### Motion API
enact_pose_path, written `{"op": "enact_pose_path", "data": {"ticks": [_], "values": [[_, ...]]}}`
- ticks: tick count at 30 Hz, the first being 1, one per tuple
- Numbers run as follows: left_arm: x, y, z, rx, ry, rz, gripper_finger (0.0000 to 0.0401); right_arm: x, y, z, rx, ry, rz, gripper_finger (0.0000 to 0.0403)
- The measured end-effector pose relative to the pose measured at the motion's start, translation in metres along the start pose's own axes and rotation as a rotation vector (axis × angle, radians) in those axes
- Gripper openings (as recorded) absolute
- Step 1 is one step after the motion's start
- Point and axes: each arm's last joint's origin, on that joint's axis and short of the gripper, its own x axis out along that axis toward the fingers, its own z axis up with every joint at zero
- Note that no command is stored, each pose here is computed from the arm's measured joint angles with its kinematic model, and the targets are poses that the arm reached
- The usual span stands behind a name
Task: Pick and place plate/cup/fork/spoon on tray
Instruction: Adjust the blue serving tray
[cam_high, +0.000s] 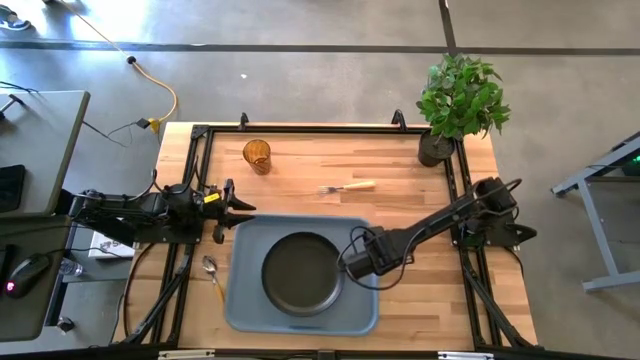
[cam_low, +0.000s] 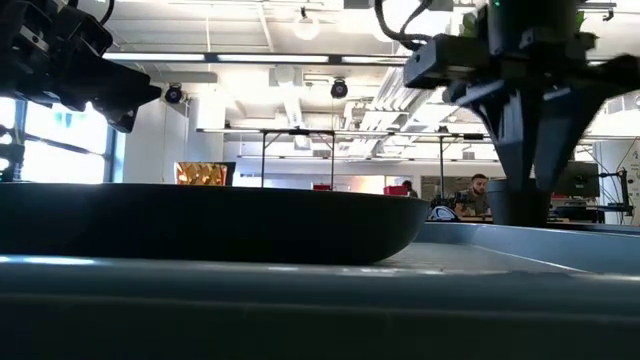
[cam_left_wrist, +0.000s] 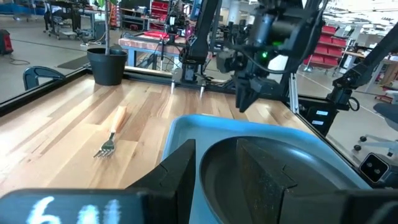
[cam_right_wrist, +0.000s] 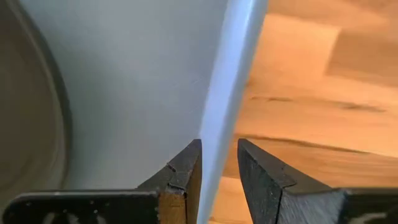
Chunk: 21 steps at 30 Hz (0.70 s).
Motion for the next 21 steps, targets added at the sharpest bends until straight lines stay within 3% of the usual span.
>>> {"op": "enact_pose_path", "data": {"ticks": [14,21], "values": [[0.000,0.000,0.000,0.000,0.000,0.000,0.0106,0.035,-0.012,-0.004,0.049,0.047,0.023,0.0094],[0.000,0.000,0.000,0.000,0.000,0.000,0.0106,0.036,-0.017,-0.003,0.047,0.041,-0.032,0.0094]]}}
